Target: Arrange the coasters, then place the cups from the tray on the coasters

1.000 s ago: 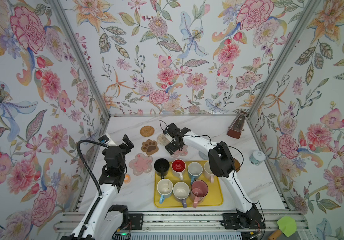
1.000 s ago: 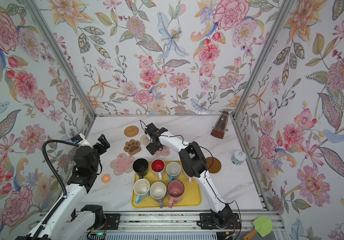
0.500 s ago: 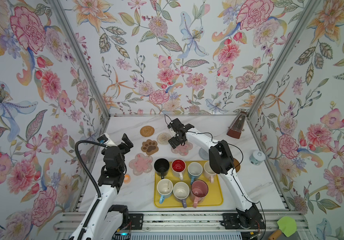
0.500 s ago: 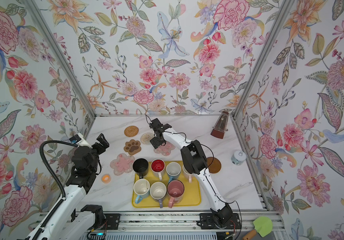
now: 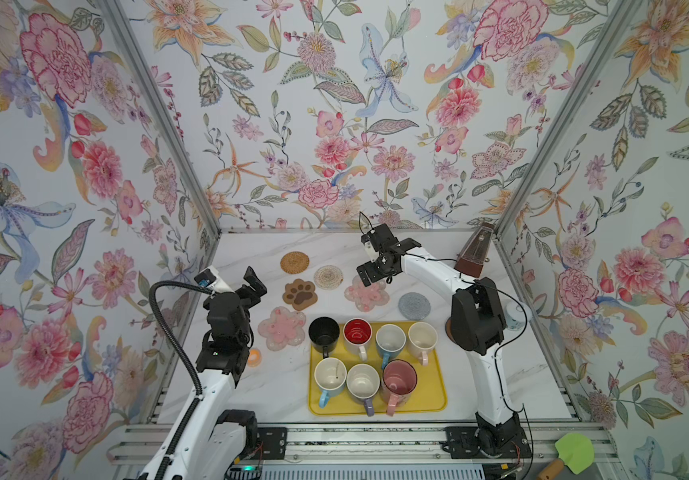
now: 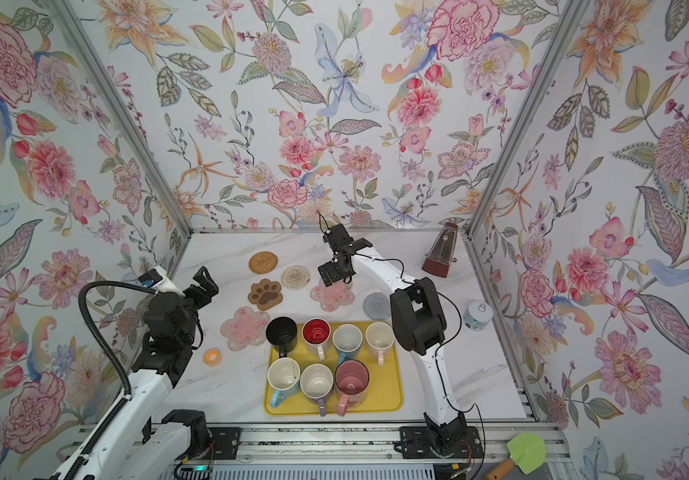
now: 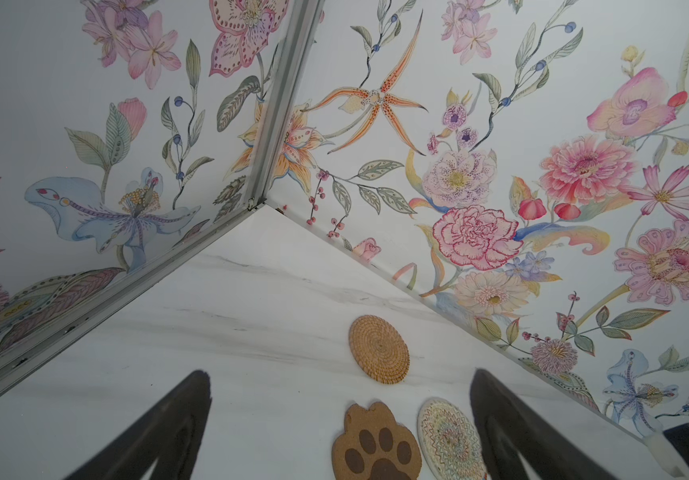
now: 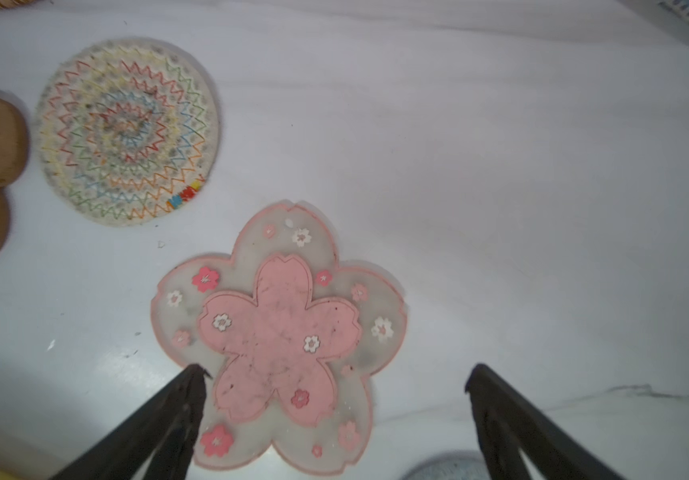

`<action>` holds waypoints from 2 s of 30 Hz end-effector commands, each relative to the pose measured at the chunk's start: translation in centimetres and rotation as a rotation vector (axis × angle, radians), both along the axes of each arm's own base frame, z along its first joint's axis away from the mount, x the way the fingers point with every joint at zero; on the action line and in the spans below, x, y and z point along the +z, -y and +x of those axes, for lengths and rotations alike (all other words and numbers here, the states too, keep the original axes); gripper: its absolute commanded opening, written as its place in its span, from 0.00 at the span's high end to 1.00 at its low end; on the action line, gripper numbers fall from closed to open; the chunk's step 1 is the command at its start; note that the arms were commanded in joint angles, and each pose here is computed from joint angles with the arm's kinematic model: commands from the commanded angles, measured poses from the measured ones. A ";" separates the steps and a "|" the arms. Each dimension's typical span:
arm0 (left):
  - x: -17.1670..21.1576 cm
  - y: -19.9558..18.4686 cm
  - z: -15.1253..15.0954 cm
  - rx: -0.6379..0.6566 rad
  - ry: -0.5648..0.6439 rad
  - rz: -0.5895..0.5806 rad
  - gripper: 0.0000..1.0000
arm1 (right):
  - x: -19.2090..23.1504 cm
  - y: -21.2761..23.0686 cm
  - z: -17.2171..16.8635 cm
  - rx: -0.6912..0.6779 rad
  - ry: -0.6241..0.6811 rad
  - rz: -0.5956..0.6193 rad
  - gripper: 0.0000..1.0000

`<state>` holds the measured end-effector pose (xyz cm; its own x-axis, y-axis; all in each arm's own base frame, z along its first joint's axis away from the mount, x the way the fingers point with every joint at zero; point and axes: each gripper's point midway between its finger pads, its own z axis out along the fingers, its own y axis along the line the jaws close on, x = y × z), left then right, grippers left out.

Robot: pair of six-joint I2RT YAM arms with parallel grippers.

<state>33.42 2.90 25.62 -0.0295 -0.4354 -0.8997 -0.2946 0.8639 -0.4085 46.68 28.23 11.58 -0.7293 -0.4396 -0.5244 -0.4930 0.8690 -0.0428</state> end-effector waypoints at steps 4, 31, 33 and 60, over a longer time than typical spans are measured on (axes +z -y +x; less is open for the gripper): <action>0.8 0.3 0.9 -0.014 0.009 -0.018 0.01 | -1.2 1.5 -2.9 -0.041 -0.048 0.052 0.01; -0.3 1.9 4.0 -0.102 -0.059 -0.012 0.01 | -4.3 16.0 -8.9 -0.444 -0.183 0.070 0.11; -0.5 2.5 4.7 -0.129 -0.072 -0.017 0.01 | -4.9 16.9 -9.2 -0.465 -0.201 0.067 0.12; -0.8 3.2 5.1 -0.165 -0.094 -0.035 0.01 | -10.9 17.8 -6.6 -0.514 -0.242 -0.014 0.31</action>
<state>38.56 -0.57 22.64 -0.2289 -0.4519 -0.8622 -0.1988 0.8888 -0.4130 39.92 11.20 2.28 -0.9427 -0.0085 -0.3336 -0.0298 0.9978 0.0589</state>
